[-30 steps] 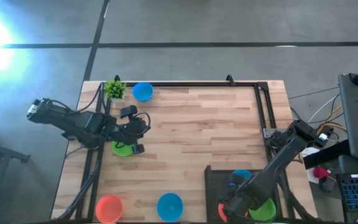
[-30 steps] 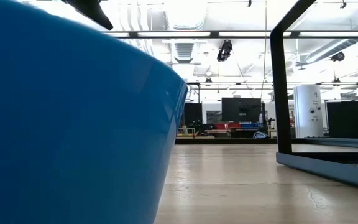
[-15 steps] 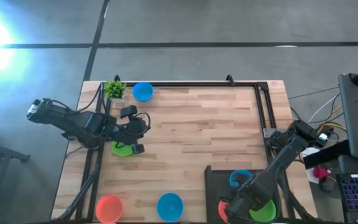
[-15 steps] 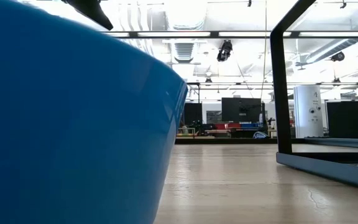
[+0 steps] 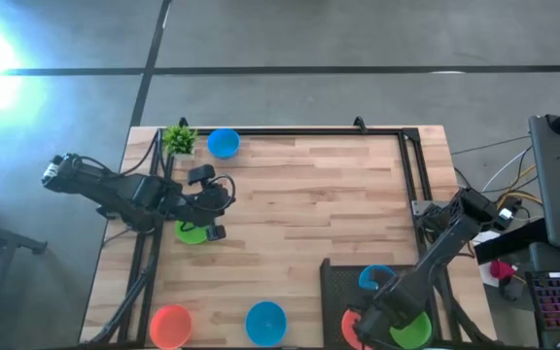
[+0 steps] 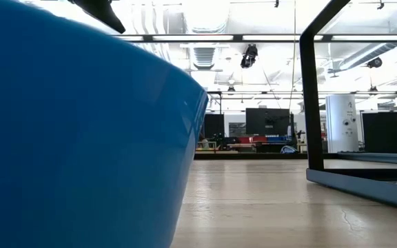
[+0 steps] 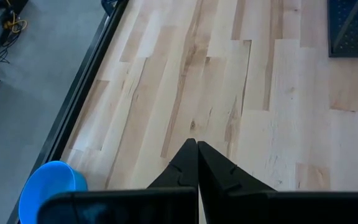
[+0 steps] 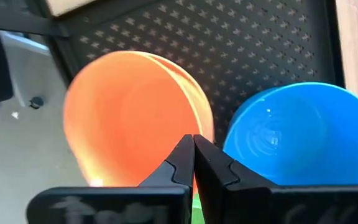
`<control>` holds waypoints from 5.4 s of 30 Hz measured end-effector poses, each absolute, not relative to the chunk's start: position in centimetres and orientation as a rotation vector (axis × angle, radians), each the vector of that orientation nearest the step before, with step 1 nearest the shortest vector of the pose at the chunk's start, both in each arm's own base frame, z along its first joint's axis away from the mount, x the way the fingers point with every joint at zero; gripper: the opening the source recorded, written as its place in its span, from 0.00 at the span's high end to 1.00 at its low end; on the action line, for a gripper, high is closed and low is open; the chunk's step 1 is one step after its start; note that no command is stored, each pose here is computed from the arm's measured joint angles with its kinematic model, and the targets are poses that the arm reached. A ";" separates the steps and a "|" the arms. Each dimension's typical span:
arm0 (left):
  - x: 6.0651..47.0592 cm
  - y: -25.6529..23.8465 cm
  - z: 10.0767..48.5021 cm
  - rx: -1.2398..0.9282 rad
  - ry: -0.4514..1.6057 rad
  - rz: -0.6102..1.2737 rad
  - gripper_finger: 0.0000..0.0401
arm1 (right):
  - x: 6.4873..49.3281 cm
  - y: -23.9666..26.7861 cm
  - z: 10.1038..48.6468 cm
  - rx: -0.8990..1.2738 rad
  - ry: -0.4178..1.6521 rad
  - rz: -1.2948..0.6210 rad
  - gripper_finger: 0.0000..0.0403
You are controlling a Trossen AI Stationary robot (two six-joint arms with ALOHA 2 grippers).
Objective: Pick & Place Mini bowls
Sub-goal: Stack the top orange bowl on the orange bowl on the shelf, then stack the bottom blue bowl on the blue bowl on the shelf
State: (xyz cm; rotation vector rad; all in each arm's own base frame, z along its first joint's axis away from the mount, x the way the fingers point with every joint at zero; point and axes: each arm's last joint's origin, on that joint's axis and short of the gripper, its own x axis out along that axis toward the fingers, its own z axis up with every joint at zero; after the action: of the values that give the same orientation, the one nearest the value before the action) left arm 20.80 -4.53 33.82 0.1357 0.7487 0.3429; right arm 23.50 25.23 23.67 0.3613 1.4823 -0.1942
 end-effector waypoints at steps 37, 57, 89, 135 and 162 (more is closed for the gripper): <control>21.2 -9.6 29.9 0.495 0.637 -0.172 1.00 | 21.5 21.5 31.8 0.127 1.050 -0.089 0.98; 20.9 -13.9 27.2 0.156 0.634 -0.109 1.00 | 21.4 21.1 32.4 0.070 0.987 -0.100 0.98; 21.9 -14.9 24.6 0.006 0.803 -0.159 0.81 | 21.9 21.5 33.2 0.119 0.899 -0.100 0.98; 29.3 -20.6 17.8 -0.202 0.884 -0.161 0.81 | 21.9 21.5 33.2 0.032 0.904 -0.060 0.98; 29.9 -21.0 16.1 -0.232 0.895 -0.128 0.99 | 21.9 21.5 33.2 0.017 0.904 -0.055 0.98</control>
State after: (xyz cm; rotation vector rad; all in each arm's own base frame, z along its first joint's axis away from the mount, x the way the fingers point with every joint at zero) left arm 29.91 -20.98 16.06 -0.2323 0.8954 -0.1282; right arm 21.85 21.48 33.17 0.0173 0.9036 -0.0552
